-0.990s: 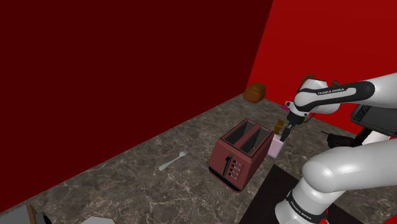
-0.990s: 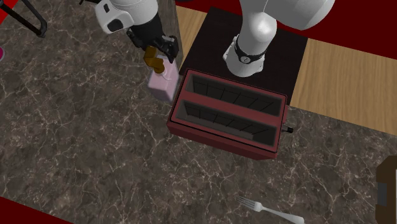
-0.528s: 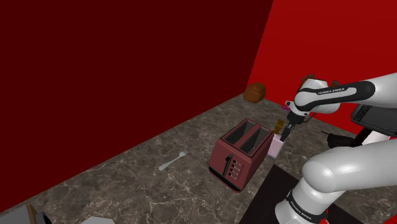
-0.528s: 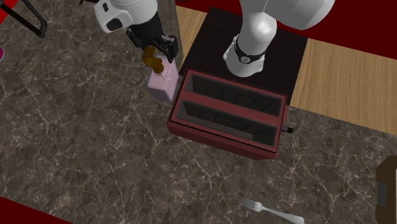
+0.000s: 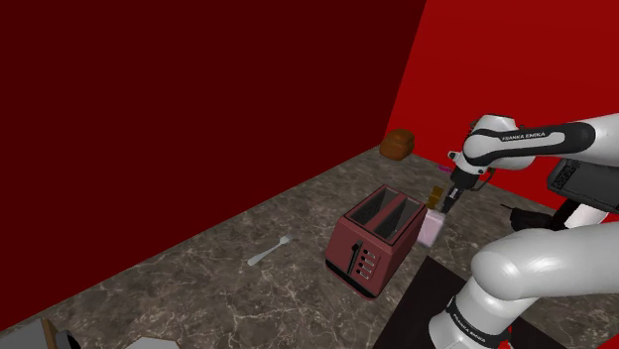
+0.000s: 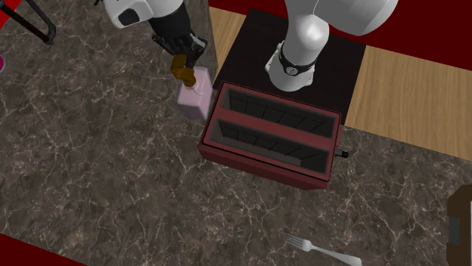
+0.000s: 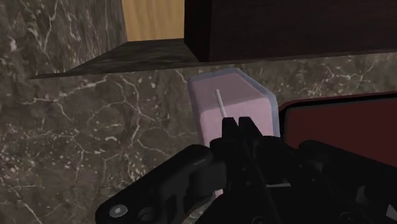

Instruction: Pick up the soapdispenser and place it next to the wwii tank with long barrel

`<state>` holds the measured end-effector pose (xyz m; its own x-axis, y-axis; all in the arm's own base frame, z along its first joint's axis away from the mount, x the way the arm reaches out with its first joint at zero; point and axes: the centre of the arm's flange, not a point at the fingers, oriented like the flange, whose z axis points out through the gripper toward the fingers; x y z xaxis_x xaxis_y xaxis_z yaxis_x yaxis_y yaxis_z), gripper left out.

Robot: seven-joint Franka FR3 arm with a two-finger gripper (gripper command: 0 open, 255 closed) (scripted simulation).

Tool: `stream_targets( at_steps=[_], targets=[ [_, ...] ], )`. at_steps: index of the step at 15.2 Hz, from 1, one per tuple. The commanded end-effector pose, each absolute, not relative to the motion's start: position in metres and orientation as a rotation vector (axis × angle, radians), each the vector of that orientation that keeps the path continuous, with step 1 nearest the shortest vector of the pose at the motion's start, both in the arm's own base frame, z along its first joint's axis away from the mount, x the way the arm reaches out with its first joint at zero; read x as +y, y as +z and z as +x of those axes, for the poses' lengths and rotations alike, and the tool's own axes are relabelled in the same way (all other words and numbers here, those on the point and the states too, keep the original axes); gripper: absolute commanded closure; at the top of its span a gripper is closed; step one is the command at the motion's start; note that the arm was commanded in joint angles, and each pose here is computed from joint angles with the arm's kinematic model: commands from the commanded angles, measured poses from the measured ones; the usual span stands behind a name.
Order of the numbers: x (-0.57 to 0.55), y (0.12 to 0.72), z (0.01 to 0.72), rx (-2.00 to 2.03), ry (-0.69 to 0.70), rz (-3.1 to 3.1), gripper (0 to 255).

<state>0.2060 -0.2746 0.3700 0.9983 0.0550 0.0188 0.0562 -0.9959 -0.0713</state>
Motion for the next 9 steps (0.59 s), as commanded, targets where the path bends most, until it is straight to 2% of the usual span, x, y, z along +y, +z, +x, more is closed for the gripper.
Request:
stream_targets(
  at_steps=[1, 2, 3, 9],
  targets=[
    [-0.275, 0.380, 0.206, -0.086, -0.024, -3.068, 255],
    [-0.275, 0.375, 0.207, -0.086, -0.025, -3.068, 255],
    [-0.275, 0.375, 0.207, -0.086, -0.025, -3.068, 0],
    [-0.218, 0.383, 0.274, -0.328, -0.024, -3.181, 0]
  ],
)
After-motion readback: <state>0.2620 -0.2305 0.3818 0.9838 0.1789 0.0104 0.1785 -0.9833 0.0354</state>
